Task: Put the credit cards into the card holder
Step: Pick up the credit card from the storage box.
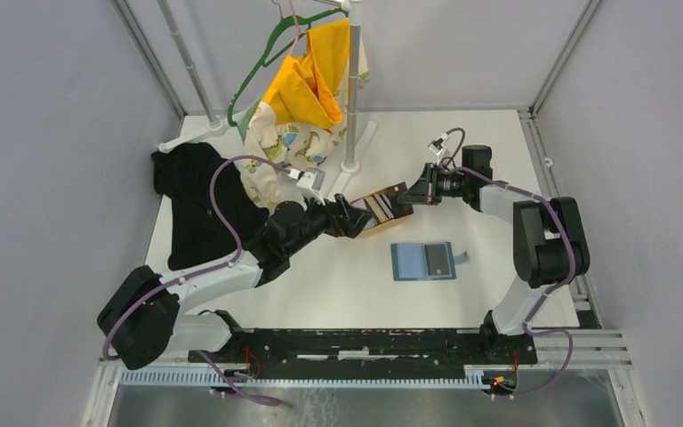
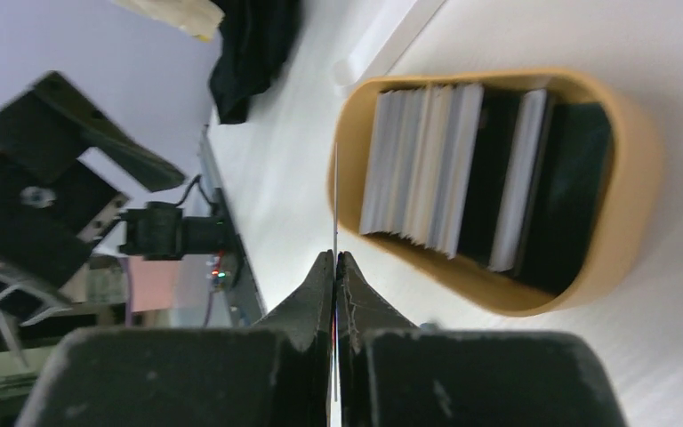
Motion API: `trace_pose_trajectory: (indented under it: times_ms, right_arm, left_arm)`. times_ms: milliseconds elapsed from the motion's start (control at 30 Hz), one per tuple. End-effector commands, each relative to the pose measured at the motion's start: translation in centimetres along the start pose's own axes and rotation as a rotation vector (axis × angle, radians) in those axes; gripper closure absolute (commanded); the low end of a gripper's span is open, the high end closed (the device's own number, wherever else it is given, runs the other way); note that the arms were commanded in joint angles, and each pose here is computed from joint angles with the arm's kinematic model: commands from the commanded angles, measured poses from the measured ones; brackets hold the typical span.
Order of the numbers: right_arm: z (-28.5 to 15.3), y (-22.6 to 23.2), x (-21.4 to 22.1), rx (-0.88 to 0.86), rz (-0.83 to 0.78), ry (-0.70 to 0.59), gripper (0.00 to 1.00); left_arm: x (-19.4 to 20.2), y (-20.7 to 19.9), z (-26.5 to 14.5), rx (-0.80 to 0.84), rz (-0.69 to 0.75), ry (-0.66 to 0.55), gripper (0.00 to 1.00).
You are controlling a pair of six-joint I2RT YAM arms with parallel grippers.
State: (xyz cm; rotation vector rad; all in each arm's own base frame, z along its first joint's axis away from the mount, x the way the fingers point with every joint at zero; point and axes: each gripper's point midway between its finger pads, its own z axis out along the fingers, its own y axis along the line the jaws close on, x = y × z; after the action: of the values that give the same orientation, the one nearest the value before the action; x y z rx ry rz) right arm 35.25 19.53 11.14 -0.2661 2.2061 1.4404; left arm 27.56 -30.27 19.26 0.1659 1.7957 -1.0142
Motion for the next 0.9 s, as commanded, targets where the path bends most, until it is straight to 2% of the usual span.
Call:
trace_pose_trajectory:
  times_ms: [0, 200, 600, 700, 800, 867]
  right_arm:
    - [-1.1, 5.5, -2.2, -0.164, 0.058, -0.094, 1.00]
    - [-1.0, 4.9, -1.1, -0.136, 0.299, -0.082, 1.00]
    - [-1.1, 6.8, -0.6, -0.191, 0.313, -0.053, 1.00]
    - [-1.1, 8.6, -0.6, -0.237, 0.219, -0.038, 1.00]
    - [-1.1, 12.2, -0.8, -0.323, -0.047, -0.009, 1.00]
    - [-1.2, 14.4, -0.8, -0.371, -0.212, -0.003, 1.00]
  left_arm:
    - [1.3, -1.8, -1.0, 0.109, -0.157, 0.052, 0.00]
    - [1.1, -2.4, -0.9, 0.128, -0.224, 0.049, 0.04]
    - [1.8, -1.9, 0.4, 0.097, -0.255, 0.092, 0.16]
    - [1.2, -3.0, 0.3, 0.160, -0.257, 0.082, 0.21]
    - [0.0, -4.8, -0.9, 0.266, -0.216, 0.050, 0.29]
    - [-1.1, -6.0, -2.5, 0.333, -0.165, 0.002, 0.30]
